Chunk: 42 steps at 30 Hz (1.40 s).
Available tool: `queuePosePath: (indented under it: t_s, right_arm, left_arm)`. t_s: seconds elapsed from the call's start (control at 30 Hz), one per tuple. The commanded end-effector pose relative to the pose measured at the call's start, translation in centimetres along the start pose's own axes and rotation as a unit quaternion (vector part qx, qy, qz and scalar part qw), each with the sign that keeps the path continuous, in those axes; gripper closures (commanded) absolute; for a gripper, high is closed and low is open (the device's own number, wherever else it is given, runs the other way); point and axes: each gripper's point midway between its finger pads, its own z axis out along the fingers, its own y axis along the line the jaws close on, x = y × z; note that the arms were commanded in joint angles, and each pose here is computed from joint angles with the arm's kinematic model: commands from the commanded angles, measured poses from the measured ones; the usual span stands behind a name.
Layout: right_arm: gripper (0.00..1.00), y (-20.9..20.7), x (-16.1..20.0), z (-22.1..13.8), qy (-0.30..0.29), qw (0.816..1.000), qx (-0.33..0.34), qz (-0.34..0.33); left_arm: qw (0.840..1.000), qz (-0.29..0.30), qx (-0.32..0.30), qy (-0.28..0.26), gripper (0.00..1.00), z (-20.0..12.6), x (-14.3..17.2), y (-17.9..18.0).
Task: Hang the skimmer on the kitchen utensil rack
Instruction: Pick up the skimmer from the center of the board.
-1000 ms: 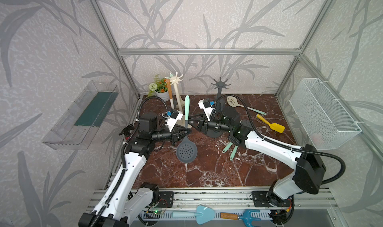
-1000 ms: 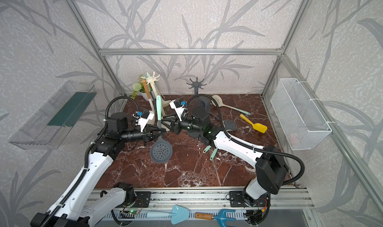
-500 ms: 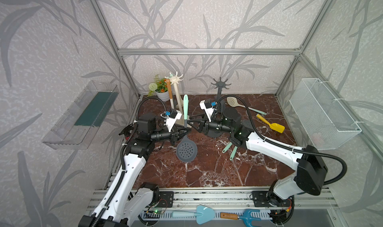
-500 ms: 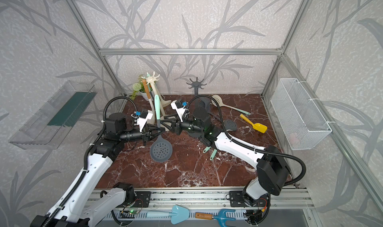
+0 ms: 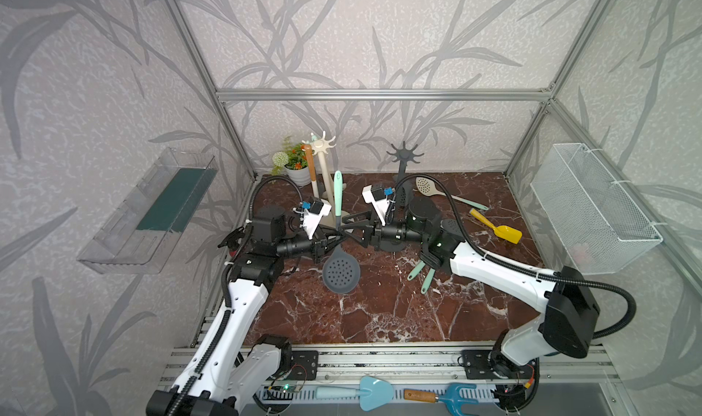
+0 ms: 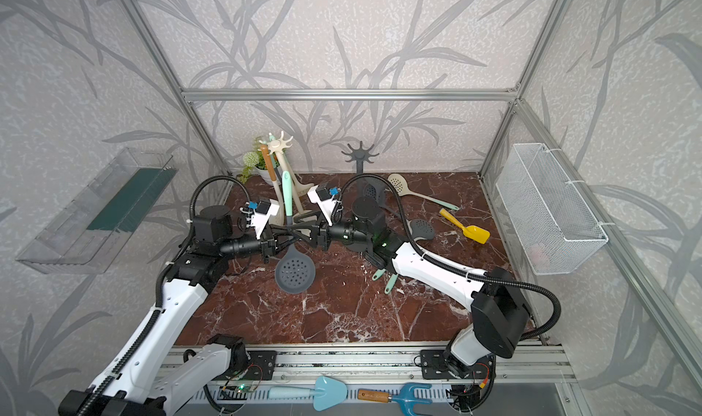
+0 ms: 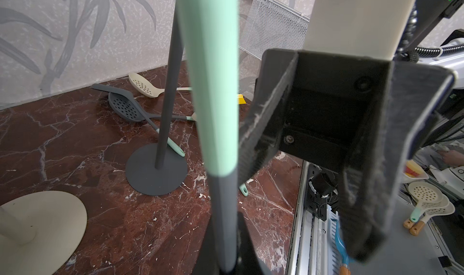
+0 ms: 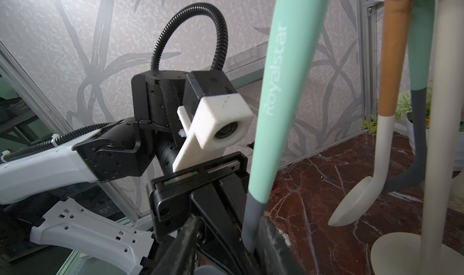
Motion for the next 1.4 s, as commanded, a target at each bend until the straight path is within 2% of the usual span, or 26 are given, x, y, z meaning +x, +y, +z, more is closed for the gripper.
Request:
queuePosePath:
  t_s: [0.0, 0.37, 0.47, 0.63, 0.67, 0.73, 0.8, 0.87, 0.93, 1.1, 1.37]
  right_arm:
    - [0.59, 0.4, -1.1, 0.9, -0.006, 1.0, -0.015, -0.016]
    - [0.64, -0.9, -1.6, 2.3, -0.004, 1.0, -0.009, -0.024]
    - [0.72, -0.8, -2.2, 2.4, -0.01, 1.0, -0.013, -0.027]
    - [1.0, -0.7, -2.7, 2.5, -0.016, 0.999, -0.017, -0.025]
    - [1.0, -0.8, -2.6, 2.5, -0.016, 0.999, -0.015, -0.025]
    - [1.0, -1.0, -2.5, 2.5, -0.017, 1.0, -0.007, -0.024]
    - [1.0, -1.4, -2.4, 2.4, -0.019, 1.0, 0.003, -0.023]
    - [1.0, -1.7, -2.4, 2.2, -0.025, 0.999, 0.013, -0.02]
    - [1.0, -1.9, -2.5, 2.0, -0.033, 0.999, 0.022, -0.017]
    - [1.0, -2.8, -2.7, 1.8, -0.04, 0.998, 0.057, -0.01]
    - [1.0, -2.9, -2.8, 1.6, -0.048, 0.992, 0.109, -0.032]
  left_arm:
    - [1.0, 0.007, 0.012, -0.009, 1.0, -0.2, -0.2, -0.6]
    - [1.0, 0.011, 0.016, -0.01, 1.0, -0.4, -0.4, -1.0]
    - [1.0, 0.01, 0.018, -0.01, 1.0, -0.4, -0.3, -1.0]
    - [1.0, 0.006, 0.008, -0.01, 1.0, -0.3, -0.3, -0.7]
    - [1.0, 0.003, 0.001, -0.009, 0.97, -0.4, -0.3, -0.5]
    - [1.0, 0.004, -0.007, -0.009, 0.73, -0.4, -0.3, -0.4]
    - [1.0, 0.002, -0.026, -0.014, 0.58, -0.6, -0.5, 0.0]
    - [0.999, -0.001, -0.043, -0.021, 0.49, -0.8, -0.6, 0.3]
    - [0.997, 0.0, -0.066, -0.035, 0.44, -1.0, -0.7, 0.7]
    - [0.992, 0.007, -0.119, -0.05, 0.44, -1.5, -0.3, 1.4]
    - [0.984, 0.023, -0.168, -0.055, 0.58, 0.2, 0.2, 2.3]
